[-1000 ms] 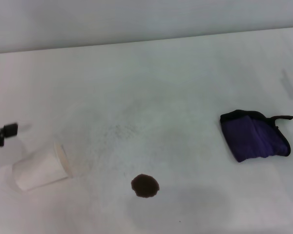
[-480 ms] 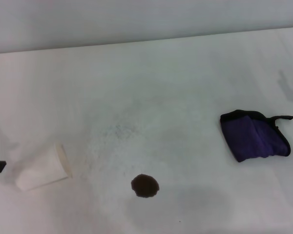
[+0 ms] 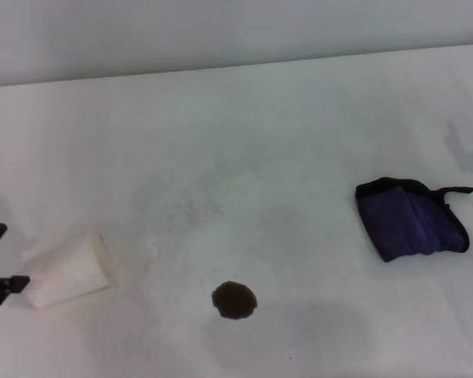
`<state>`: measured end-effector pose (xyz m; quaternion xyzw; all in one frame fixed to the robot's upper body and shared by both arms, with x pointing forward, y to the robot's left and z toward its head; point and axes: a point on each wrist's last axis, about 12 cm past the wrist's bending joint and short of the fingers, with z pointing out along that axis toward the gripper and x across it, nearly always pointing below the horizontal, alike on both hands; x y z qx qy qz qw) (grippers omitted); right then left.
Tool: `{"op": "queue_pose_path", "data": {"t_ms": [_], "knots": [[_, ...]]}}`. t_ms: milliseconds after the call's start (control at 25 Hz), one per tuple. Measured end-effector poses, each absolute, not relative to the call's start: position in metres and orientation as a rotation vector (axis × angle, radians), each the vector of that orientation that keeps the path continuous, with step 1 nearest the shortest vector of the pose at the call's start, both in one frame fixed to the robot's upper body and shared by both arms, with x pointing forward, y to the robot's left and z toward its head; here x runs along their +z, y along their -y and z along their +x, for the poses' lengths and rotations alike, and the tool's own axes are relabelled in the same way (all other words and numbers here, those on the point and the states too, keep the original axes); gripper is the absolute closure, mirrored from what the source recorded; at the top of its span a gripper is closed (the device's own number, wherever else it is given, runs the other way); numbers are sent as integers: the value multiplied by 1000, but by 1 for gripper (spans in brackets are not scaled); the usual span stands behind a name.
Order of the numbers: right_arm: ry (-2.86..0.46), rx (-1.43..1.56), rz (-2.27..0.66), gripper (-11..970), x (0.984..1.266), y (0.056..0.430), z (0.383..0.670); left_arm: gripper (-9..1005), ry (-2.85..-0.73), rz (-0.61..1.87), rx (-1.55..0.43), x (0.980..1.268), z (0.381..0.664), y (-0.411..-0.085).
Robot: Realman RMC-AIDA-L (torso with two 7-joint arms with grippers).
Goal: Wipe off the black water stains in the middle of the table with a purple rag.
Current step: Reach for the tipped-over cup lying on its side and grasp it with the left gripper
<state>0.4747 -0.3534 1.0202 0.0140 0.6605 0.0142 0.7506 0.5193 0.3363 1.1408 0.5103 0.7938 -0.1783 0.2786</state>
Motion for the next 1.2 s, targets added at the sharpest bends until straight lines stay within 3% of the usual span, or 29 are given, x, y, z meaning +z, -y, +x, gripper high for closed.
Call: {"op": "queue_pose_path", "data": {"t_ms": [360, 1200], "knots": [[-1439, 51, 34, 119, 1019, 349, 473, 108, -2086, 1441, -481, 1114, 519, -330], [-1419, 50, 78, 118, 1019, 348, 465, 109, -1978, 1548, -458, 1086, 535, -310]]}}
